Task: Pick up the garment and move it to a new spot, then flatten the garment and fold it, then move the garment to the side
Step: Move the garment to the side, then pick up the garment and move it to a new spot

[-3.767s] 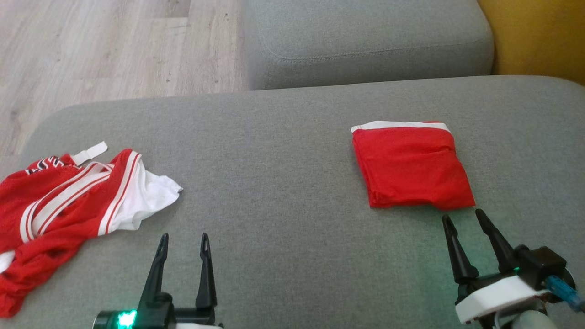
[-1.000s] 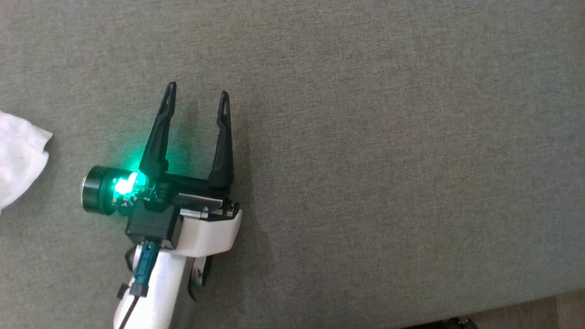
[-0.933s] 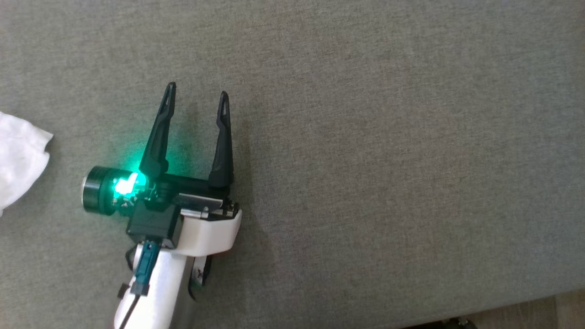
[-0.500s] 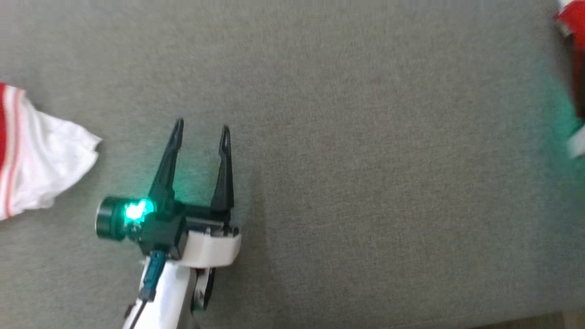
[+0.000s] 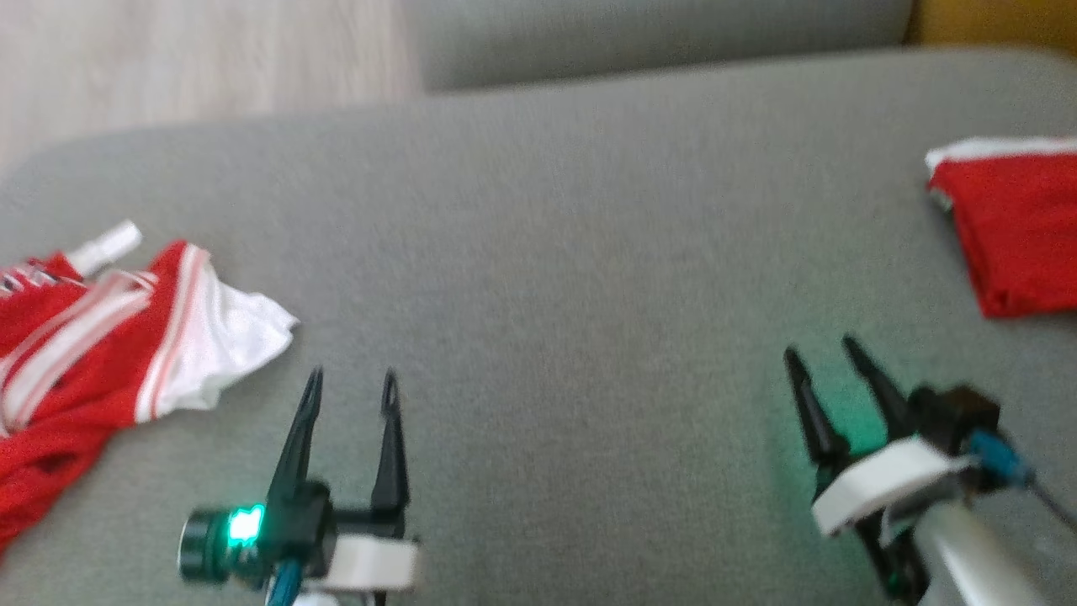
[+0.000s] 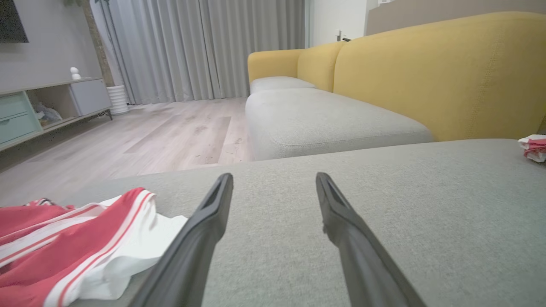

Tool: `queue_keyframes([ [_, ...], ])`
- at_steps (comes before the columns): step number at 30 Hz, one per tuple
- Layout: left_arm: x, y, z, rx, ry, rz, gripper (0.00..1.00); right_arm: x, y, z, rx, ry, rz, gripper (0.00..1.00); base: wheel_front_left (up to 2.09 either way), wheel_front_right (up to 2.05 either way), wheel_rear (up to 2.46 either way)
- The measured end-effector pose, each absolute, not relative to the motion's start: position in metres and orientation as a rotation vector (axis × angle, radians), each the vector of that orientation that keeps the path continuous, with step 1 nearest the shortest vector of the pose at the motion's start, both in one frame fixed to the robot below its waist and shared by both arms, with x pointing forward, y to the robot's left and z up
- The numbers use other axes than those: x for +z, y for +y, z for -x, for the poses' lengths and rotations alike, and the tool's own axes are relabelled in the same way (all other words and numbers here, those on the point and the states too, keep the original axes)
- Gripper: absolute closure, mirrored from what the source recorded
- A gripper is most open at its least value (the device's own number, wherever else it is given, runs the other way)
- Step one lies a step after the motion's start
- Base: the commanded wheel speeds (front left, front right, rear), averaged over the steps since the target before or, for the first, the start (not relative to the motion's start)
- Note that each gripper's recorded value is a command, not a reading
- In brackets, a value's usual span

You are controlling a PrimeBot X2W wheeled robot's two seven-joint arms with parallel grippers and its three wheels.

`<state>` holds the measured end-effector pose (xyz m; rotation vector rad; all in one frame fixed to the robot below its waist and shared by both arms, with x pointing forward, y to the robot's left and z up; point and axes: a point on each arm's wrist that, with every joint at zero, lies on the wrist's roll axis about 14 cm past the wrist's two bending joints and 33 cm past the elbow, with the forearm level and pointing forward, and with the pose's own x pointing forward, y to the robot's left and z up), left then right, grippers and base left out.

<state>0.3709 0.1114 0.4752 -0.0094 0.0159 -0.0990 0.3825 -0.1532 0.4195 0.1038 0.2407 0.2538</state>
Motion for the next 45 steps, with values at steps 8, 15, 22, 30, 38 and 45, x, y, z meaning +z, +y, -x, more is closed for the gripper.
queue_keyframes([
  [8, 0.481, 0.129, -0.330, -0.045, -0.002, -0.002, 0.00, 0.461, -0.142, -0.350, 0.210, 0.083, -0.148, 0.00, 0.00, 0.00, 0.00],
  [15, 0.480, 0.144, -0.317, 0.000, -0.006, -0.013, 0.00, 0.456, -0.132, -0.329, 0.218, 0.095, -0.160, 0.00, 0.00, 0.00, 0.00],
  [22, 0.477, 0.148, -0.315, 0.011, 0.004, -0.017, 0.00, 0.457, -0.131, -0.329, 0.220, 0.090, -0.160, 0.00, 0.00, 0.00, 0.00],
  [30, 0.474, 0.155, -0.314, 0.033, 0.012, -0.016, 0.00, 0.456, -0.129, -0.331, 0.227, 0.096, -0.161, 0.00, 0.00, 0.00, 0.00],
  [38, 0.470, 0.184, -0.303, 0.134, 0.026, -0.021, 0.00, 0.452, -0.100, -0.342, 0.308, 0.119, -0.166, 0.00, 0.00, 0.00, 0.00],
  [45, 0.470, 0.231, -0.280, 0.300, 0.032, -0.019, 0.00, 0.452, -0.055, -0.357, 0.445, 0.132, -0.157, 0.00, 0.00, 0.00, 0.00],
])
